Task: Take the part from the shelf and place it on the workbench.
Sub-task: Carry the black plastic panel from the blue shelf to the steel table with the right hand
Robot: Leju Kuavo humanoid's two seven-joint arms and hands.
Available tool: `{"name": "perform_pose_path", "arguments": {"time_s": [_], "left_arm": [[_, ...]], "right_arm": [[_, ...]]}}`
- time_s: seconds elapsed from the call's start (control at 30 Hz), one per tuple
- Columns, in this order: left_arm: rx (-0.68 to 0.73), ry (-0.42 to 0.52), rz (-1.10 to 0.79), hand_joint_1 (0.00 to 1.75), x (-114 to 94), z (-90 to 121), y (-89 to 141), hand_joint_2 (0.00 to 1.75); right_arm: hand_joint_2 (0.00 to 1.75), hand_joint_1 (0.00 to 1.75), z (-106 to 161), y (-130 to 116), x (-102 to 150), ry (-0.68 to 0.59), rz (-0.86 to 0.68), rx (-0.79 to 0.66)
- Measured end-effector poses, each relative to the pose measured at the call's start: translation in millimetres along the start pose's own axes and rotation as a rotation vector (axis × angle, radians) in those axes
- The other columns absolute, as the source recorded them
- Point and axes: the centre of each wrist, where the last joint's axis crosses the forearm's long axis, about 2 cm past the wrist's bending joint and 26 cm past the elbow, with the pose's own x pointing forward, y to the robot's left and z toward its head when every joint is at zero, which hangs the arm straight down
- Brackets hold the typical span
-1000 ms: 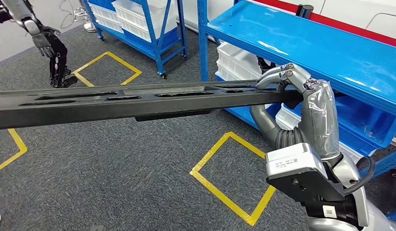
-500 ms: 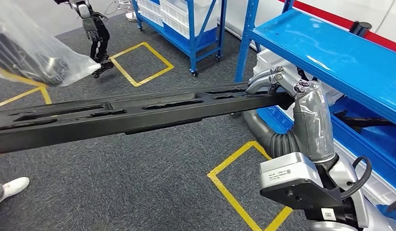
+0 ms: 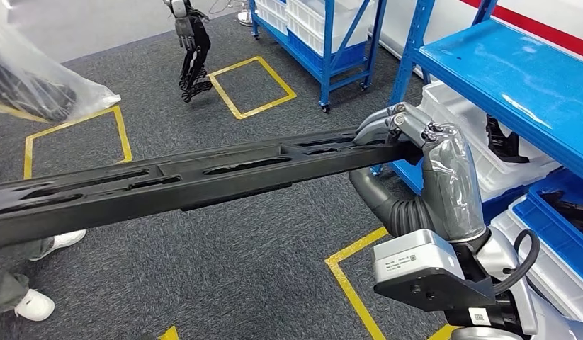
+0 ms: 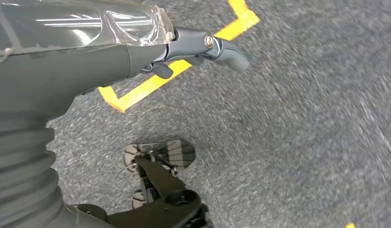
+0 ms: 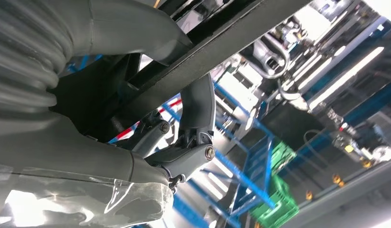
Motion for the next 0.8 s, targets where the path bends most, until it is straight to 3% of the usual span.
{"name": "perform_pose_path", "arguments": {"time_s": [0.8], "left_arm": [[0.000,0.001,-0.001,0.00,-1.7,1.4,-1.5,1.75]], "right_arm": [[1.75,1.75,7.4,1.2,2.3,-0.004,-0.001,0.027]]}}
